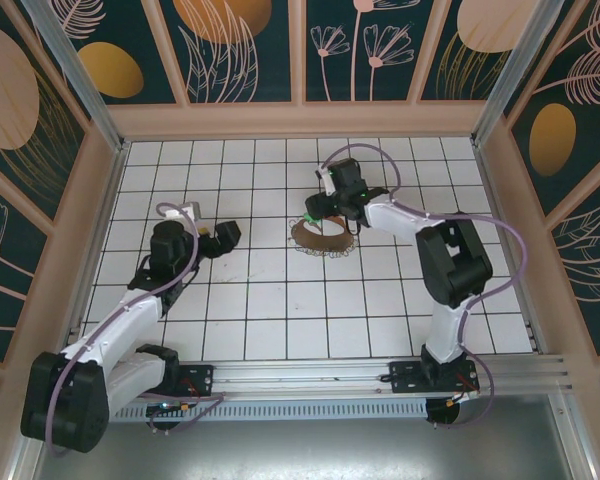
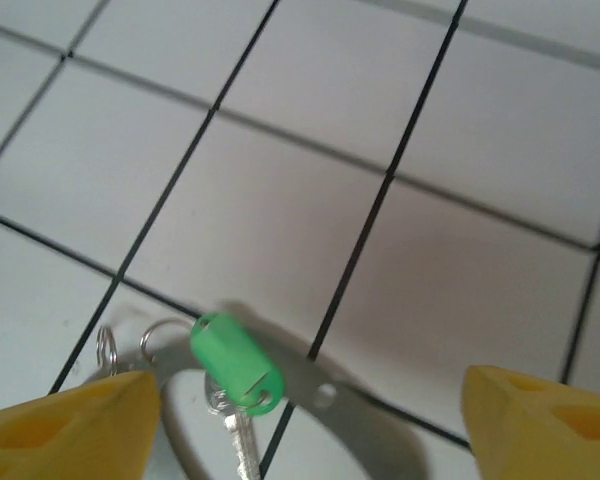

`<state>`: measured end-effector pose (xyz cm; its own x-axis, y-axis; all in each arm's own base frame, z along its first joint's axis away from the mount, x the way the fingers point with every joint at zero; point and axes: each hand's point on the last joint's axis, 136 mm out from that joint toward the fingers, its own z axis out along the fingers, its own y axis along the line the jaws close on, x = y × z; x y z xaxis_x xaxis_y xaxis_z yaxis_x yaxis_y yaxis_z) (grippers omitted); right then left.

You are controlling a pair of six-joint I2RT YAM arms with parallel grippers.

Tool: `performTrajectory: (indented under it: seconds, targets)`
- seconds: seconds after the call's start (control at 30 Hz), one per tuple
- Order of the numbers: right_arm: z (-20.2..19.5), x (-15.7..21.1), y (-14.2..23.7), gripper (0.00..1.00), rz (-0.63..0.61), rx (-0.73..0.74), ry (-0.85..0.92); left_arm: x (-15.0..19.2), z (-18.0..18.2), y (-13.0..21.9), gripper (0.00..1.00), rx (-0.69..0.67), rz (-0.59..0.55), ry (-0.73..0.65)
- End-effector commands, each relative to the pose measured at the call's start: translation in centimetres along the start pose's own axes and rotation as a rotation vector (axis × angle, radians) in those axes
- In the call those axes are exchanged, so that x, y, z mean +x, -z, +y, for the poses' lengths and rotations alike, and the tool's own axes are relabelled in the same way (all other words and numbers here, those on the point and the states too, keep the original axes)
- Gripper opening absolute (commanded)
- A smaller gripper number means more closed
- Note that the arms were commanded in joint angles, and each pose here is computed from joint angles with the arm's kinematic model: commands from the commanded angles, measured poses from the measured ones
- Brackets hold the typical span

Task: Put the keys on the keyring

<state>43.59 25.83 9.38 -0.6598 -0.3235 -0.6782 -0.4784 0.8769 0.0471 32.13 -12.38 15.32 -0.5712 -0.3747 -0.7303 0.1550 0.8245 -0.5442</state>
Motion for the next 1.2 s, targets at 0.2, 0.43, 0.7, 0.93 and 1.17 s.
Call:
performTrajectory:
  seconds: [0.2,0.43,0.7,0.93,1.17]
  targets:
    - [1.2,2.2,-2.1,0.61,0.116,-0.010,0.046,1.7,-2.5,-1.2,0.99,0.053,0.047,-0.033]
    - [1.6,3.3,-3.9,0.55,0.145,-0.001,0.046,2.6,-2.2,-2.1,0.99,0.044,0.077,-0.049]
    - [2.1,3.8,-4.9,0.45,0.158,0.006,0.056,2.9,-2.0,-2.2,0.99,0.036,0.081,-0.058]
    - [1.9,4.6,-5.8,0.33,0.167,0.078,0.068,2.7,-2.4,-2.1,0.99,0.050,0.077,-0.070]
    - [2.0,4.1,-5.5,0.19,0.156,0.101,0.090,2.9,-1.8,-1.7,0.99,0.022,0.080,-0.085]
